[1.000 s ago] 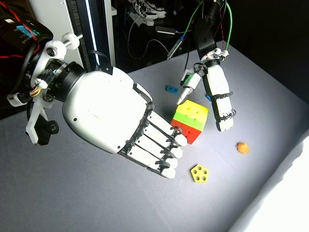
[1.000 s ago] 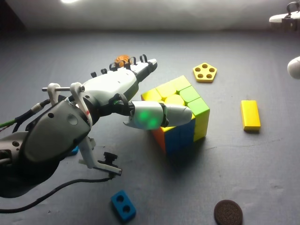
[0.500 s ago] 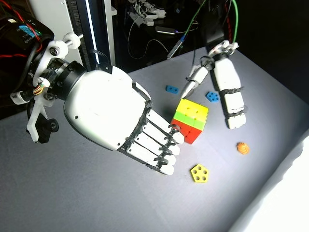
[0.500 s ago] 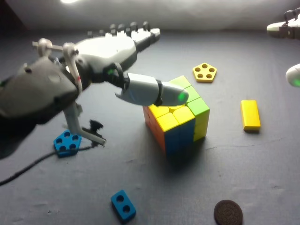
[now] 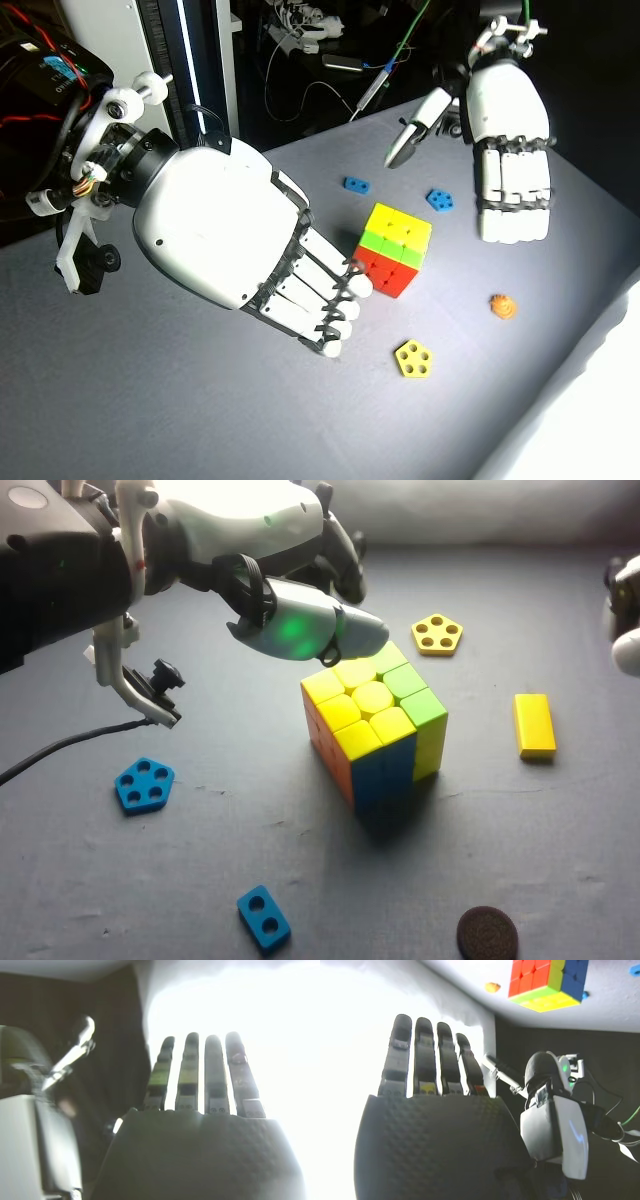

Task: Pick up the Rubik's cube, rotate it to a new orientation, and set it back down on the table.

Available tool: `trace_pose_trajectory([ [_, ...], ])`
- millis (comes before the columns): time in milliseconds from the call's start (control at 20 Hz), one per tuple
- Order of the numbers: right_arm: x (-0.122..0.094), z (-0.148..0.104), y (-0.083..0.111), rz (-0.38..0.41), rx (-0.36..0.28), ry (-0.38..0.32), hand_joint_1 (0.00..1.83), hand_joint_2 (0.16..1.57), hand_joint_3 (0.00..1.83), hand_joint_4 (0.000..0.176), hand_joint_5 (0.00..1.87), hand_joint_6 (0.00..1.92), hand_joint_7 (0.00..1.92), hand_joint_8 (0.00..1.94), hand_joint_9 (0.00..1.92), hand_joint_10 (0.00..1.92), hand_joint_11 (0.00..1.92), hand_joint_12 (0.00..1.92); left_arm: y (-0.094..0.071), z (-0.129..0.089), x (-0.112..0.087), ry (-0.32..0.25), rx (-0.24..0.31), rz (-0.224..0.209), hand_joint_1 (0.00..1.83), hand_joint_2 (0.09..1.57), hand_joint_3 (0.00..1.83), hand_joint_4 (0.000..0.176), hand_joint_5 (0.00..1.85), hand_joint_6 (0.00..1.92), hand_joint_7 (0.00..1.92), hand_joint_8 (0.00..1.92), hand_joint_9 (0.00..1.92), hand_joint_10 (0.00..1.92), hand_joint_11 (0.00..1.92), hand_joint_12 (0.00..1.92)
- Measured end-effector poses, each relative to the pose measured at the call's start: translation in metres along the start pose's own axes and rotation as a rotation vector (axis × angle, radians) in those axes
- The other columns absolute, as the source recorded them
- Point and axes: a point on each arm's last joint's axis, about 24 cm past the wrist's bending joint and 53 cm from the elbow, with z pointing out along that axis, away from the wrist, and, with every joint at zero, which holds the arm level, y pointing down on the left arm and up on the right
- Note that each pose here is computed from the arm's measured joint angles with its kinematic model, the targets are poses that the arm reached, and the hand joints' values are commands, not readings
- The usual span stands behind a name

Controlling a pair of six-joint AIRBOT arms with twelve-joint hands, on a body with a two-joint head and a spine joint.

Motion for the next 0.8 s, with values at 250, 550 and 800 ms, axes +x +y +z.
trace_pose_trajectory([
  [250,0.0,0.0,0.0,-0.002,-0.001,-0.001,0.05,1.31,0.0,0.0,0.74,1.39,0.9,1.46,0.74,1.74,0.61,1.92,-0.026,-0.003,0.014,0.059,0.08,0.012,0.18,1.35,0.0,0.0,0.68,1.31,0.77,1.55,0.7,1.76,0.48,1.92],
  [550,0.0,0.0,0.0,-0.001,0.0,-0.001,0.06,1.3,0.0,0.0,0.78,1.33,0.92,1.42,0.78,1.72,0.63,1.92,-0.042,-0.006,0.006,0.047,0.122,0.03,0.15,1.36,0.0,0.0,0.67,1.41,0.8,1.59,0.69,1.81,0.48,1.92],
  [800,0.0,0.0,0.0,-0.002,-0.001,-0.001,0.04,1.32,0.0,0.0,0.73,1.38,0.88,1.45,0.73,1.75,0.6,1.92,-0.046,-0.008,-0.005,0.022,0.128,0.041,0.16,1.35,0.0,0.0,0.67,1.38,0.82,1.54,0.71,1.76,0.45,1.92],
])
